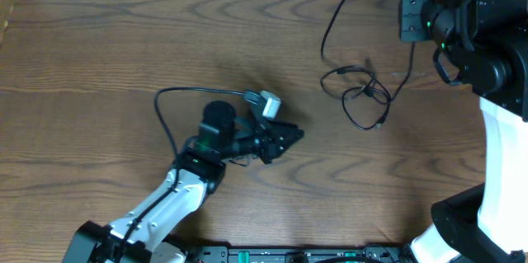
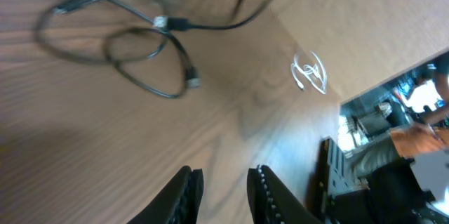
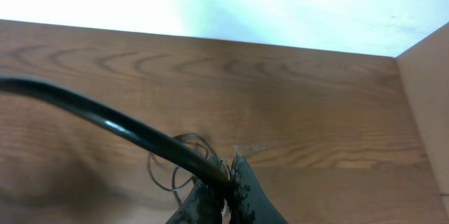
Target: Untangle cables
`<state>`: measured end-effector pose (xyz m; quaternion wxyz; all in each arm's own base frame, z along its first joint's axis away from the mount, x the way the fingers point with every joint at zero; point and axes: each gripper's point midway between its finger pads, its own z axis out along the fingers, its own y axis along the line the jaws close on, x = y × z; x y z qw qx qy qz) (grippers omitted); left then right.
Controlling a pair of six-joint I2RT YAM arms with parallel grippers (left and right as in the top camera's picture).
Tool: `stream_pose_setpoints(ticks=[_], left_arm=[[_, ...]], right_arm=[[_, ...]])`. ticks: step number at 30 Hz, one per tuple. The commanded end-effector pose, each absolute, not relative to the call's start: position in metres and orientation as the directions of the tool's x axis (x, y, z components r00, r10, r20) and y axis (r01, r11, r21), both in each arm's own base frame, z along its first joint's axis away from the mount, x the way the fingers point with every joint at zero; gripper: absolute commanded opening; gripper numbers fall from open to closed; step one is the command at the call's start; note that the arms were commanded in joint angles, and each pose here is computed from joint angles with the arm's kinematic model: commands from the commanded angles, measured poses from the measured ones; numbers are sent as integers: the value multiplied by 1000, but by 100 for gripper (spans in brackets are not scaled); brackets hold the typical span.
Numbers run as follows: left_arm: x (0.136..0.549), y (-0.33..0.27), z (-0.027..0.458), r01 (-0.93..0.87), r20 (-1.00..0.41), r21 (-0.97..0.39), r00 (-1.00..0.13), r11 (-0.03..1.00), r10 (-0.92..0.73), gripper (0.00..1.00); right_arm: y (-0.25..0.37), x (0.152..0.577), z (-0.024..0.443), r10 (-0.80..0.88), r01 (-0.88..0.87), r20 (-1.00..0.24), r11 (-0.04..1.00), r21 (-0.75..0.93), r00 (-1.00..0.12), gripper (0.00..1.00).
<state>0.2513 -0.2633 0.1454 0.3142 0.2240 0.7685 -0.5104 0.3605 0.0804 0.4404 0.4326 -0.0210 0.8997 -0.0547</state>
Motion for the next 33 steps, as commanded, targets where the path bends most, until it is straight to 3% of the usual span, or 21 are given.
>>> stream_pose_setpoints(ticks=[1,4,10,17,33], left_arm=[[241,-282,151,720,-747,-612,-662,327,60,30],[233,-291,145,754,-768,-582,-633,305,99,33],[240,-297,121,721,-750,-568,-652,397,111,34],[229,-302,106,707,-715,-589,-681,391,154,34],[229,-303,108,708,-716,-594,-682,383,150,34]], right_arm=[[85,362,438,-82,-7,-771,995,-101,-631,1],[85,361,437,-84,-7,-768,995,-102,-634,1],[87,355,429,-94,-32,-740,995,-97,-665,1],[62,349,421,-84,51,-705,984,-168,-704,1],[-13,366,422,144,242,-720,970,-34,-678,1]])
